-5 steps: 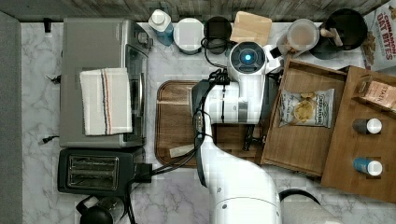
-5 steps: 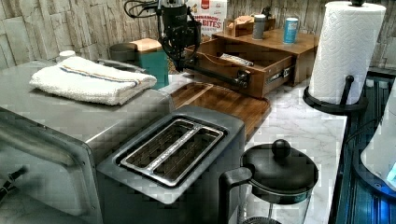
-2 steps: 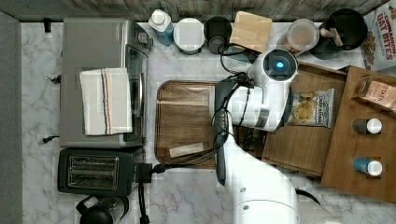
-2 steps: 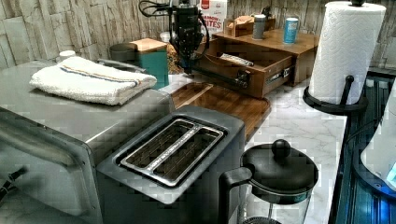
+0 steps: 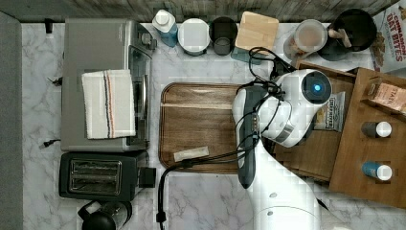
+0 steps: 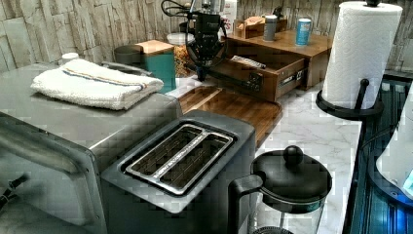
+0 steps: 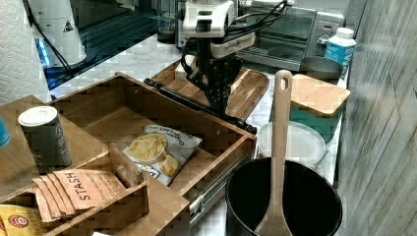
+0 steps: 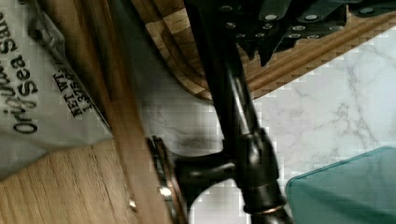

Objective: Close the drawer.

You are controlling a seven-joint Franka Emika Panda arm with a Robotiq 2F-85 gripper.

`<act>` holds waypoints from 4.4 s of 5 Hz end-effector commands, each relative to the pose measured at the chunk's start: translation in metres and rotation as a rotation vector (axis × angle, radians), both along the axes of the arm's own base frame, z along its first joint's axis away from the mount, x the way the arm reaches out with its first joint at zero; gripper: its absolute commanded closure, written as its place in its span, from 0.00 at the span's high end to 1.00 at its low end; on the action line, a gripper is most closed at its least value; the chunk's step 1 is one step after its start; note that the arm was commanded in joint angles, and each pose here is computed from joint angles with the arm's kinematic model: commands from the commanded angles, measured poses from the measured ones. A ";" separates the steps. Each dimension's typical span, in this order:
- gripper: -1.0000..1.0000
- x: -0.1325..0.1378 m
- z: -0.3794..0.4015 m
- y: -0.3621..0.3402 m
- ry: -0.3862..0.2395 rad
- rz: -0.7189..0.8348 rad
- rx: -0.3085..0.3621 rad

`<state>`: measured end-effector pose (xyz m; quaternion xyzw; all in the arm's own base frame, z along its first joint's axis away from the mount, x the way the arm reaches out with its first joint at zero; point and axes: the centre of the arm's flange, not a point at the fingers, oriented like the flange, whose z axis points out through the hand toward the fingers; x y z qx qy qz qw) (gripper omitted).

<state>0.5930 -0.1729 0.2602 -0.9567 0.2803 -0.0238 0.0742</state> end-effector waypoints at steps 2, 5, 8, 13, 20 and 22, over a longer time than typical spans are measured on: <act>0.00 -0.015 -0.012 -0.024 0.085 0.180 -0.052; 0.00 -0.034 0.041 -0.165 -0.003 0.331 -0.232; 0.00 -0.083 0.053 -0.327 0.054 0.234 -0.165; 0.00 -0.137 0.073 -0.331 0.145 0.046 -0.184; 0.00 -0.137 0.073 -0.332 0.145 0.045 -0.184; 0.00 -0.137 0.073 -0.331 0.145 0.045 -0.184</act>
